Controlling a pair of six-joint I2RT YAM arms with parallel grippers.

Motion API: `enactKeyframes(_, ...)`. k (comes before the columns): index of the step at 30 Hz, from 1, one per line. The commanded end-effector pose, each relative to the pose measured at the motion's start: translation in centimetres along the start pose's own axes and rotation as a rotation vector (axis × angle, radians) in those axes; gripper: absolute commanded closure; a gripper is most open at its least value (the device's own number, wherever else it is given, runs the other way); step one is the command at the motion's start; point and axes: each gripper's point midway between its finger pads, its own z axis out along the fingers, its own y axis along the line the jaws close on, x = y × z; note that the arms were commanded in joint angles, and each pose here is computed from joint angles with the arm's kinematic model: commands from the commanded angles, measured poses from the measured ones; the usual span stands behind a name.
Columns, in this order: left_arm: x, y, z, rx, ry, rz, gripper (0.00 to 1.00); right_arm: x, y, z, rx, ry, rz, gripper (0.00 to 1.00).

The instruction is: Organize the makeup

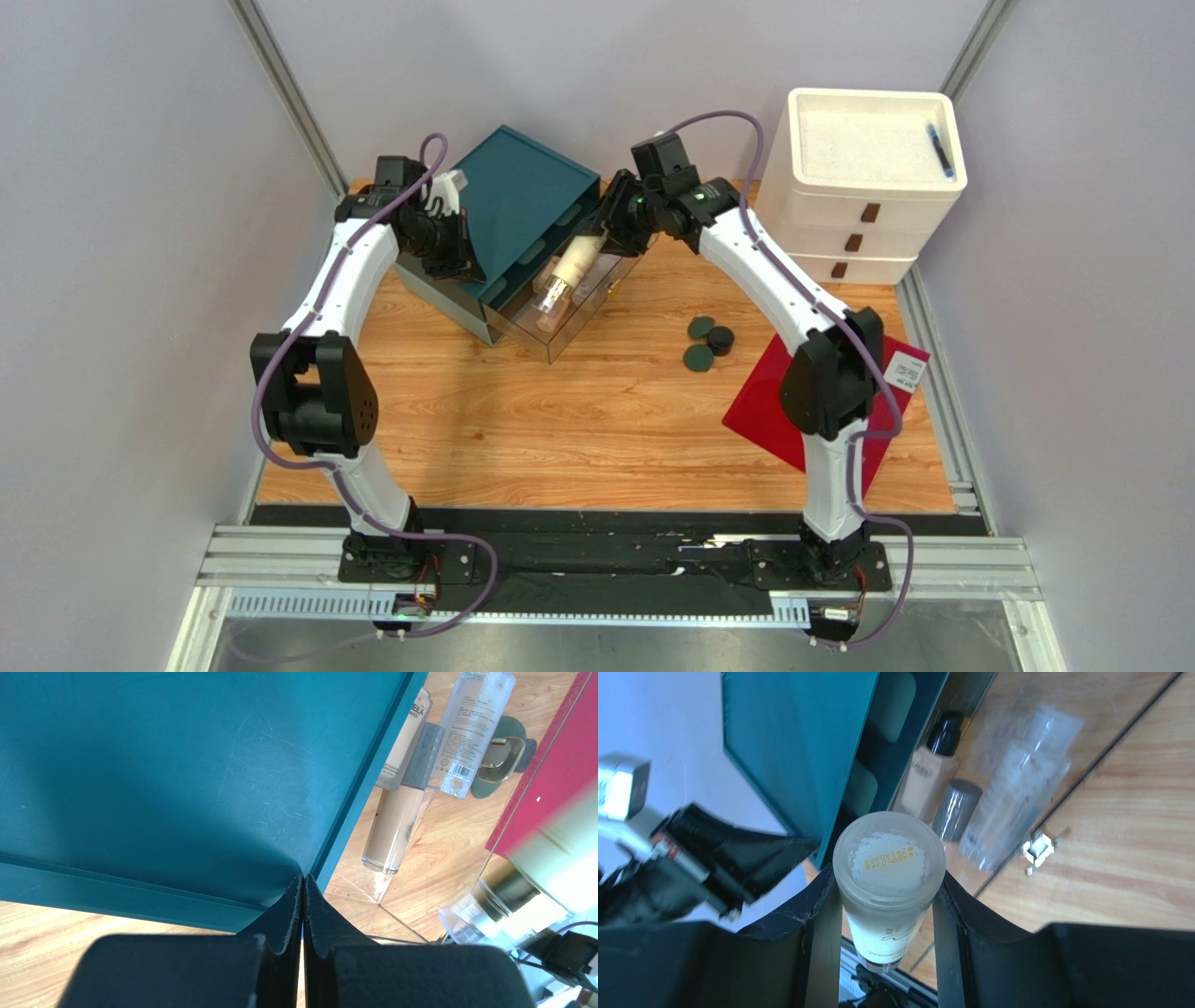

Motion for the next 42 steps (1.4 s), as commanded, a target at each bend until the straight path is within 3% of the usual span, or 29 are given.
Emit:
enactKeyframes(1, 9.9, 4.9, 2.5, -0.179, 0.387, -0.091, 1.00, -3.4, 3.5, 1.6, -0.113, -0.066, 0.044, 1.00)
enactKeyframes(8, 10.0, 4.8, 2.5, -0.175, 0.387, -0.090, 1.00, -5.3, 1.1, 6.8, -0.075, -0.072, 0.124, 1.00)
enactKeyframes(11, 9.8, 4.7, 2.5, -0.172, 0.384, -0.094, 1.00, -6.0, 0.0, 7.9, -0.052, -0.093, 0.139, 0.92)
enactKeyframes(14, 9.7, 4.5, 2.3, -0.166, 0.375, -0.096, 1.00, -7.1, -0.3, 7.9, -0.064, -0.113, 0.143, 0.72)
enactKeyframes(15, 9.6, 4.5, 2.3, -0.169, 0.373, -0.093, 1.00, -7.2, -0.1, 7.9, -0.071, -0.116, 0.147, 0.58)
enactKeyframes(18, 9.7, 4.6, 2.1, -0.177, 0.377, -0.086, 1.00, -8.0, 0.9, 7.0, -0.103, -0.152, 0.135, 0.44)
enactKeyframes(25, 9.5, 4.5, 2.0, -0.176, 0.379, -0.082, 1.00, -9.1, 2.9, 4.2, -0.169, -0.184, 0.111, 0.38)
enactKeyframes(29, 9.1, 4.4, 1.6, -0.177, 0.371, -0.073, 1.00, -9.5, 3.7, 0.7, -0.195, -0.223, 0.101, 0.45)
enactKeyframes(30, 9.1, 4.4, 1.6, -0.177, 0.371, -0.073, 1.00, -9.8, 5.0, -2.0, -0.231, -0.254, 0.086, 0.48)
enactKeyframes(31, 9.0, 4.4, 1.6, -0.178, 0.369, -0.074, 1.00, -9.3, 3.7, -1.7, -0.204, -0.248, 0.092, 0.51)
enactKeyframes(33, 9.0, 4.3, 1.6, -0.174, 0.369, -0.075, 1.00, -9.5, 4.2, -4.9, -0.219, -0.291, 0.071, 0.68)
enactKeyframes(34, 8.9, 4.3, 1.7, -0.174, 0.369, -0.075, 1.00, -8.5, 2.4, -4.5, -0.179, -0.271, 0.077, 0.80)
enactKeyframes(35, 9.0, 4.3, 1.7, -0.173, 0.371, -0.076, 1.00, -8.2, 1.8, -4.9, -0.167, -0.269, 0.074, 0.99)
enactKeyframes(37, 8.9, 4.3, 1.8, -0.171, 0.369, -0.075, 1.00, -7.1, 0.9, -6.6, -0.152, -0.266, 0.065, 1.00)
enactKeyframes(42, 9.0, 4.4, 1.8, -0.174, 0.372, -0.074, 1.00, -2.1, -5.9, -5.6, -0.014, -0.161, 0.110, 1.00)
